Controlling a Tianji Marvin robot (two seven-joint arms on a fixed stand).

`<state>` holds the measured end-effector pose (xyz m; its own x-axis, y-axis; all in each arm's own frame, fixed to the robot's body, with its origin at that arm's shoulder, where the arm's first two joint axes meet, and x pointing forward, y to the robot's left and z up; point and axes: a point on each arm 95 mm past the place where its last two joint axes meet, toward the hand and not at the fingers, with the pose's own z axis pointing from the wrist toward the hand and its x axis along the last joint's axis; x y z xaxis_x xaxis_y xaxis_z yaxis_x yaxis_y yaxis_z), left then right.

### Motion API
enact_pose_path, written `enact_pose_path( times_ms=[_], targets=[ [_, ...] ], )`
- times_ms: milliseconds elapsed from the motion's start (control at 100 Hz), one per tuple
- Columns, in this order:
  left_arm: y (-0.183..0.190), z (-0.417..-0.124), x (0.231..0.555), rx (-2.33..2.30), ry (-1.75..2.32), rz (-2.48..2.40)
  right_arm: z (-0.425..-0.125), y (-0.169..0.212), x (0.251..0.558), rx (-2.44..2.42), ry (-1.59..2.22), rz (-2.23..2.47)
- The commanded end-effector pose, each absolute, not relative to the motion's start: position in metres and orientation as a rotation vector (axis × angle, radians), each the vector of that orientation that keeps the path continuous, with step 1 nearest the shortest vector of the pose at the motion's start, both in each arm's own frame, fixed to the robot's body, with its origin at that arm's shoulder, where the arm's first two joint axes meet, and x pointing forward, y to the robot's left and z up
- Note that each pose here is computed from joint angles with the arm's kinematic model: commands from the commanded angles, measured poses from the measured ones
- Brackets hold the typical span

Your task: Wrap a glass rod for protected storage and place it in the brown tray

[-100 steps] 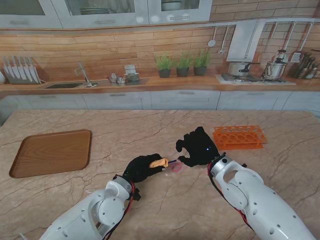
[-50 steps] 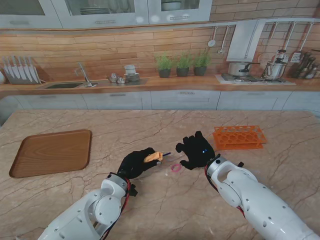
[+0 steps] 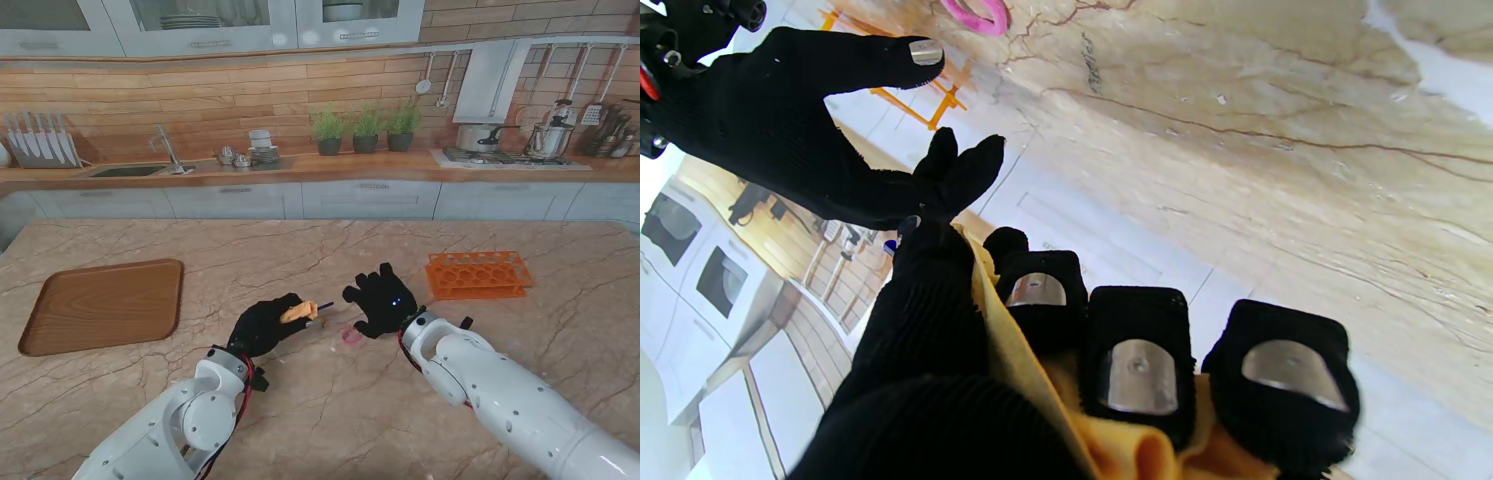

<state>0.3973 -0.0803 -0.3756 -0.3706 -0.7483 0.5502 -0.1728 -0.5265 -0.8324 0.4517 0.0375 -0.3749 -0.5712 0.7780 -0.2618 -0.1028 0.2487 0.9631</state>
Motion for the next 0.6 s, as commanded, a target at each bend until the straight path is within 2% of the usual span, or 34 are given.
enact_pose_path(
  times_ms=[0,590],
  targets=[
    [-0.081,-0.377,0.394,-1.475,1.231,-1.950,-0.375,0.046,0.453,0.626,1.740,1.433],
    [-0.081,-0.377,0.392,-1.501,1.224,-1.948,-0.394,0.053,0.440,0.652,1.846,1.383]
  ],
)
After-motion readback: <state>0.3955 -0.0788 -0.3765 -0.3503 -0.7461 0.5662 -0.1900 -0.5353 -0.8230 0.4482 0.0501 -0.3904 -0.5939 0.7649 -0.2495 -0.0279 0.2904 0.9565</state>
